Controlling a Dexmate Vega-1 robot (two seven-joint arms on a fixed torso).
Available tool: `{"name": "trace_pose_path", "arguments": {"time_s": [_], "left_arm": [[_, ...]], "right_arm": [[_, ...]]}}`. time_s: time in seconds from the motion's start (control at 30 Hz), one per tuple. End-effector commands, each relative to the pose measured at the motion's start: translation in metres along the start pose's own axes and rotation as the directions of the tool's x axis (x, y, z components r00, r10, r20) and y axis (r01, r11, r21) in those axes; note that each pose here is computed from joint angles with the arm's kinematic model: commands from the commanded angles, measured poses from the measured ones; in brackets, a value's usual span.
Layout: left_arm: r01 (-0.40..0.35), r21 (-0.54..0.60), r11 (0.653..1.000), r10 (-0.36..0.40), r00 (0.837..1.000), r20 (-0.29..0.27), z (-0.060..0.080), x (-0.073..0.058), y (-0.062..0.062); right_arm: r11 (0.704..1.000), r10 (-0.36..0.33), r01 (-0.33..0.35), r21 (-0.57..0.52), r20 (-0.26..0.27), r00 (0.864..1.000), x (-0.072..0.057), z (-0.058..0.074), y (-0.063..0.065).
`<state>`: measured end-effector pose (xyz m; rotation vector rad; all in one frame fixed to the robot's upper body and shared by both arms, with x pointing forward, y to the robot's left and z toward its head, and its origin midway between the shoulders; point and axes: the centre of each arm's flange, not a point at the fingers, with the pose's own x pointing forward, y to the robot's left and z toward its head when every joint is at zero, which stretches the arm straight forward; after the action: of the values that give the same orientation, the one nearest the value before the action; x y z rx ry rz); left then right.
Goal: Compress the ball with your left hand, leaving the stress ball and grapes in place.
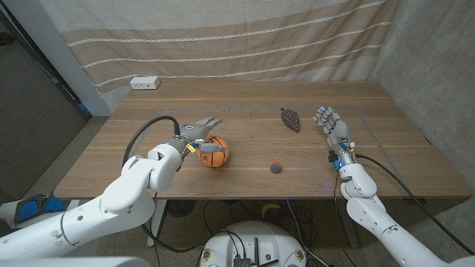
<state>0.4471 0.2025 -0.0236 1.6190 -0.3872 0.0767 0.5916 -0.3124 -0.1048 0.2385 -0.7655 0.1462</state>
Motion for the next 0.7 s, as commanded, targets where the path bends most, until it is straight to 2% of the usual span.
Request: {"name": "trace_pose_path", "arguments": {"time_s": [0.03,0.7], "left_arm": [[0.035,-0.004,0.999,-0.035,0.999,-0.012,-0.001,0.004,-0.009],[0.070,0.004,0.998,-0.070,0.998,-0.002,0.004,0.013,-0.020]], "right_arm": [[1.000,0.001,-0.002,-0.008,-0.011,1.000,-0.001,0.000,-0.001],[1.000,-0.008,0.008,-0.005,-0.001,1.000,-0.004,-0.001,-0.002]]}}
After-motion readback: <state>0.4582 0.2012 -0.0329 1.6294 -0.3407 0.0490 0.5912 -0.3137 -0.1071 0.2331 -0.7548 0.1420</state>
